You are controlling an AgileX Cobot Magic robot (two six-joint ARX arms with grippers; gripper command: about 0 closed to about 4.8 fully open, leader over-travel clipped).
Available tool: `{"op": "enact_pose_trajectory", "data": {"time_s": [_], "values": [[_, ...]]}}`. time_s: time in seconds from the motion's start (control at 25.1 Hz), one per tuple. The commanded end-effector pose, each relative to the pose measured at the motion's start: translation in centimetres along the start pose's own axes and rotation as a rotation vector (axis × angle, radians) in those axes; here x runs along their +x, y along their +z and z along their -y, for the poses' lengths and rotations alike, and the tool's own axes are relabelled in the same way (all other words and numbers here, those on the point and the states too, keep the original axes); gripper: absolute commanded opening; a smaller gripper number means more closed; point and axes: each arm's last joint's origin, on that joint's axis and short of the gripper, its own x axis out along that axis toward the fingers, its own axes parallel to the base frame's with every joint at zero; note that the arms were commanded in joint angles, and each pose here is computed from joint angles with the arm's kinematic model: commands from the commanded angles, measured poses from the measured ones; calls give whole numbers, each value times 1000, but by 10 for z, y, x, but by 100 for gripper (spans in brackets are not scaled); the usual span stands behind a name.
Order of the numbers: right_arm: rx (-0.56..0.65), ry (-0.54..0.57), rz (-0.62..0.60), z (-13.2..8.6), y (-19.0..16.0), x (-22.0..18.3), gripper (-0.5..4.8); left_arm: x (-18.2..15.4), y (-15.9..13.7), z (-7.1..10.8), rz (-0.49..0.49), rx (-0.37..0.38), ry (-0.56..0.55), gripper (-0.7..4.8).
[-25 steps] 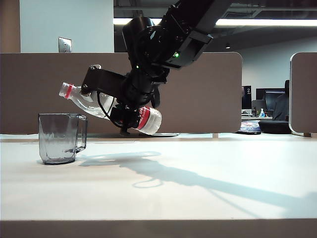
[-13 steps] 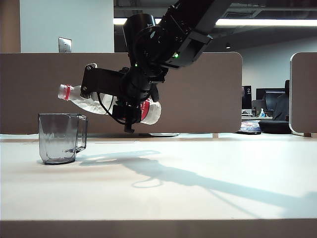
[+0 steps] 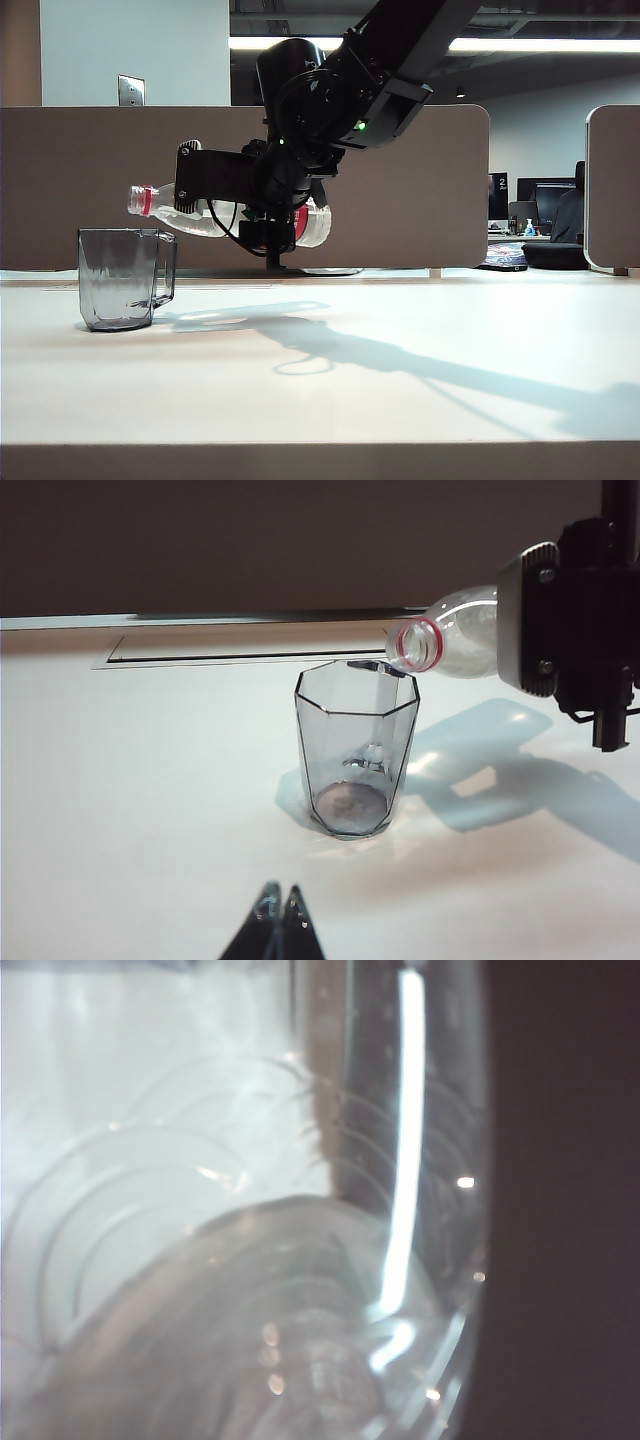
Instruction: Pick up the mineral water bottle on the table and pour water into the mug until it's half full.
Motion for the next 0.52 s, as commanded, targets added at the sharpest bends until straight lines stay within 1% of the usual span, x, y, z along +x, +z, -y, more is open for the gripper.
{"op": "enact_pose_trajectory", "data": {"time_s": [0.04,0.24,0.4,0.44,0.52], "values": [[-9,-118,10,19,0,-2,274,0,2,0,13,0,-3,-5],[-13,-133,19,23,-1,1,274,0,2,0,13,0,-3,-5],[-5,-170,24,36,4,11,274,0,2,0,13,0,-3,-5],[-5,-165,21,41,6,13,274,0,2,0,13,0,-3,-5],[-8,-154,13,43,7,14,274,0,2,0,13,0,-3,-5]]}}
